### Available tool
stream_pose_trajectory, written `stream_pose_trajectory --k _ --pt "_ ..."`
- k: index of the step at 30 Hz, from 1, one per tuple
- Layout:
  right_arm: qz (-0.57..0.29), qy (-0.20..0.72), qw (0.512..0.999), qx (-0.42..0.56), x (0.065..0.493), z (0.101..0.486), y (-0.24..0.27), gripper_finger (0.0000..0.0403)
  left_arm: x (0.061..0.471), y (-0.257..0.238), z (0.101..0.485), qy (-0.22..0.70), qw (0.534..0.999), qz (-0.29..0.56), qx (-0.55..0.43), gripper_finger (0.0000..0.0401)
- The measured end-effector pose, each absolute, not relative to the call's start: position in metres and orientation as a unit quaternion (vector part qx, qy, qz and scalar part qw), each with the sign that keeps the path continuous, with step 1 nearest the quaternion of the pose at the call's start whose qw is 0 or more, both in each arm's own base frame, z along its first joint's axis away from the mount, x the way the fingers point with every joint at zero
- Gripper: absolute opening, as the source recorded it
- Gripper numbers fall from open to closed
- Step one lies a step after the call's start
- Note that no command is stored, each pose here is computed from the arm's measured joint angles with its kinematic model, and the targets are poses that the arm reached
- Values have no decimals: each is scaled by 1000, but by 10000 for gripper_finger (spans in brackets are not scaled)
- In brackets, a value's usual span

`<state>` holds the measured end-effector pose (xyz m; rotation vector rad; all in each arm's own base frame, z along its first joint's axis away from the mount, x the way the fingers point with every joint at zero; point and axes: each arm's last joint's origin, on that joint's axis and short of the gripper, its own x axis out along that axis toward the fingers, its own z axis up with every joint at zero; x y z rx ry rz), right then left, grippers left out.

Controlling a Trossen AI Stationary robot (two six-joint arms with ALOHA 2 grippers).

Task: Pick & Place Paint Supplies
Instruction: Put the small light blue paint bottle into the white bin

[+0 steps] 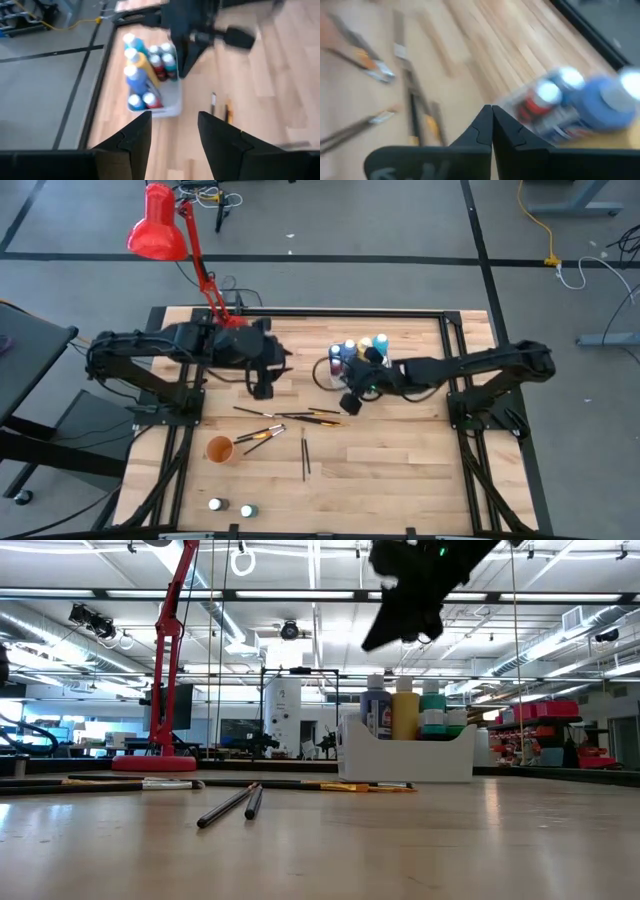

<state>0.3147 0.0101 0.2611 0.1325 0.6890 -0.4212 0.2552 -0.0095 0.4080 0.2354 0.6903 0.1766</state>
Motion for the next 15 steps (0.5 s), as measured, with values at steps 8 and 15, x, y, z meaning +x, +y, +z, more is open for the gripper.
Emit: stream_pose_trajectory --k 8,15 --pt "-74 244 967 29 318 284 61 12 255 -42 342 335 937 44 83 171" --pt "21 198 980 7 325 284 92 63 250 -87 311 279 959 -39 28 171"
